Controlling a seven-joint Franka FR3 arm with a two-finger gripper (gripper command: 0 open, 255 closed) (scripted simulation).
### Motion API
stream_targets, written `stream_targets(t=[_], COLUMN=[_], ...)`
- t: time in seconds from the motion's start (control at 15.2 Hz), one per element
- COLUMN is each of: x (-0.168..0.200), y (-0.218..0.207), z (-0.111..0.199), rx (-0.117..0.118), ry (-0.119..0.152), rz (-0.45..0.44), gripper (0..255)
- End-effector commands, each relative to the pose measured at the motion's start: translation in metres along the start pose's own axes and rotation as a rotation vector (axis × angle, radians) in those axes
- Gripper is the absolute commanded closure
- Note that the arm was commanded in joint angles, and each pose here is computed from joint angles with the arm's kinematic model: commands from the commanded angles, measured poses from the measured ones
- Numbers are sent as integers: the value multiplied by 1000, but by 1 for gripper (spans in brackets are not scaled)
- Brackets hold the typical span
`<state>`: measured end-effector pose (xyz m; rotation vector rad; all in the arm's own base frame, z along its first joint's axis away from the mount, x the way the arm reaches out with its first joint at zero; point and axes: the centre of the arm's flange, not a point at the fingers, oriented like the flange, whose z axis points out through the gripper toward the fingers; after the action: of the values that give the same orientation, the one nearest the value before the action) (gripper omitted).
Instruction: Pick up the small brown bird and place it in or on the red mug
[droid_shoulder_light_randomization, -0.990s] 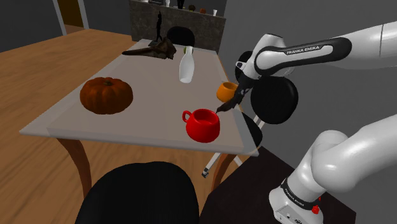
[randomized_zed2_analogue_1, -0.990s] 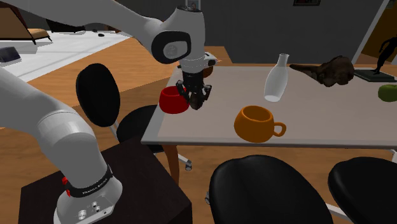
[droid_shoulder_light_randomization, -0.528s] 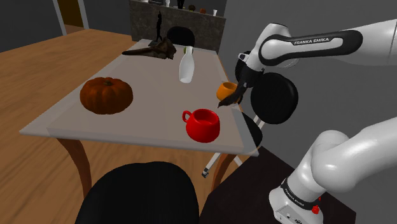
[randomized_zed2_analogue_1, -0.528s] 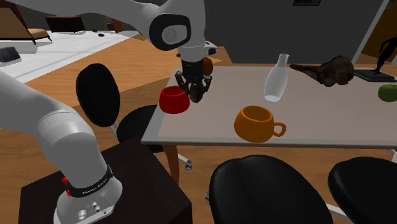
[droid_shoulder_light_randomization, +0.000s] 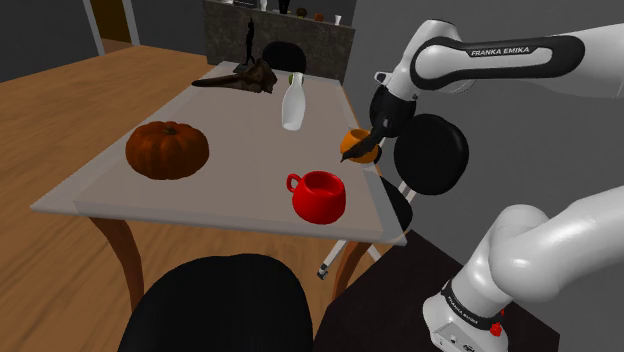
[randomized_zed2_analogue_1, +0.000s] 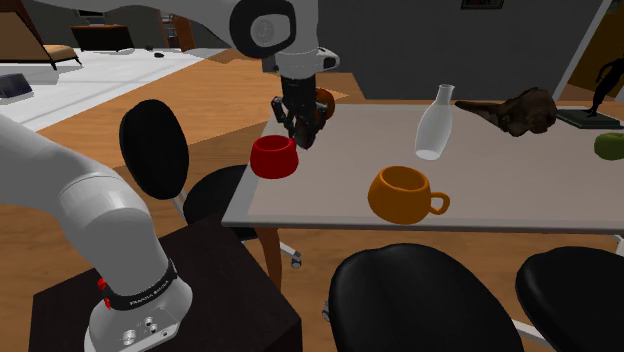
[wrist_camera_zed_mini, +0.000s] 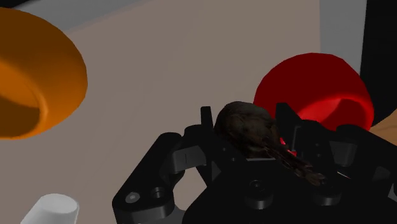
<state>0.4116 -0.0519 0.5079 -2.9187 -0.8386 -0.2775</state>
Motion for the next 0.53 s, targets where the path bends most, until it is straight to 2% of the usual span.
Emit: stream_targets(t=[0.0, 0.46], x=[15, 73], y=[-18, -88], z=[3, 17], rx=[0, 0], ry=[0, 0], rz=[1, 1], gripper=[255, 255])
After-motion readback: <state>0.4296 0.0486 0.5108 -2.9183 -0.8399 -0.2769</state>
